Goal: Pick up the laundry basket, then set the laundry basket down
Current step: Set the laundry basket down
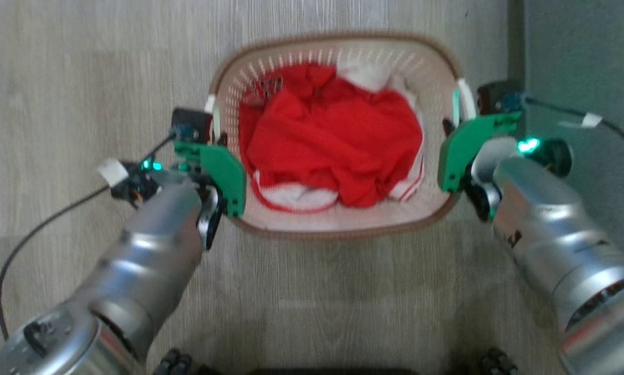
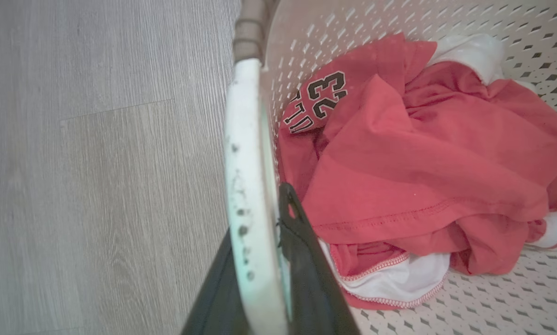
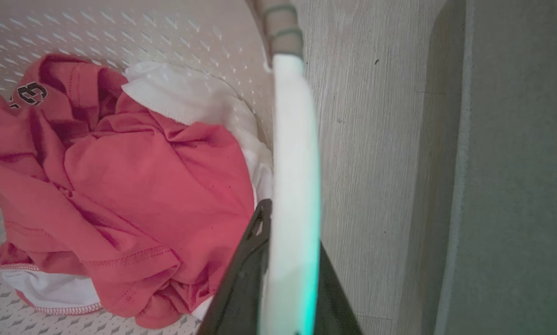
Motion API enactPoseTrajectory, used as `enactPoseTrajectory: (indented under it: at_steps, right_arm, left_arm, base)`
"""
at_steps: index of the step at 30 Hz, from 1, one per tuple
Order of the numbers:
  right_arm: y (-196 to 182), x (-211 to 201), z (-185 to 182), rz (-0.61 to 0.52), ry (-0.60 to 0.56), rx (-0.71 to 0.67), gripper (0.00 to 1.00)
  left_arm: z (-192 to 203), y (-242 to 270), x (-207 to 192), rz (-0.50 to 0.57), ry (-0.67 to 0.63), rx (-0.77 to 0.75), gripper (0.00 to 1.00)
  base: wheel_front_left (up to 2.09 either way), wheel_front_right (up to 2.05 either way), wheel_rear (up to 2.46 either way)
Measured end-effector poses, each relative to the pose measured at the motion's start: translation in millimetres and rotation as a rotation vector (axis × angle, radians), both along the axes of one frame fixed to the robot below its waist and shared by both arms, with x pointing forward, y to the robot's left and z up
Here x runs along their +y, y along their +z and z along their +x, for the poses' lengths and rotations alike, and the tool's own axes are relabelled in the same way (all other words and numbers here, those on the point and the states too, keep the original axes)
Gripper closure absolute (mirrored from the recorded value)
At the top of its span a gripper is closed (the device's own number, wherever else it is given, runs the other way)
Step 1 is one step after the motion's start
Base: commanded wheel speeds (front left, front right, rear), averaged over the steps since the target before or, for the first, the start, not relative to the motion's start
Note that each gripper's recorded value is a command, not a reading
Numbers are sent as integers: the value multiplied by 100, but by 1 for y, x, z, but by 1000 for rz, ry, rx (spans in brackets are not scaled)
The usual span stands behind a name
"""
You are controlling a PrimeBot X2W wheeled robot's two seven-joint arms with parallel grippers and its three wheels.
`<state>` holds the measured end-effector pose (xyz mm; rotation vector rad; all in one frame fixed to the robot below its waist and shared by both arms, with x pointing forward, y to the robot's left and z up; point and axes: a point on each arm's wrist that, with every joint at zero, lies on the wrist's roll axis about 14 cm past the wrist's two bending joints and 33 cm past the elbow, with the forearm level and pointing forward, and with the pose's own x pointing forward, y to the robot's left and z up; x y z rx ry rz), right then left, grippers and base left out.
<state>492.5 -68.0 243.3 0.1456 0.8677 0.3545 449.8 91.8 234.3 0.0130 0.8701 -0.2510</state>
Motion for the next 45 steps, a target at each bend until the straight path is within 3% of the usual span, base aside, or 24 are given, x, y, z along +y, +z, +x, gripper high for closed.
enactPoseTrajectory:
  at_steps: [6,17,44,45]
  right_arm:
    - [-32,-2,13,-5,-6,22,100]
    - [-81,-9,6,-28,-14,86,100]
    - [-109,-8,17,-44,-13,84,100]
    - [-109,-8,18,-44,-13,82,94]
  left_arm:
    - [15,-28,-2,2,-7,21,100]
    - [10,-72,-8,-1,-21,88,100]
    - [18,-98,-7,20,-27,98,100]
    - [19,-98,-7,20,-27,95,91]
  base:
    - [0,0,0]
    - [0,0,0]
    - [0,0,0]
    - [0,0,0]
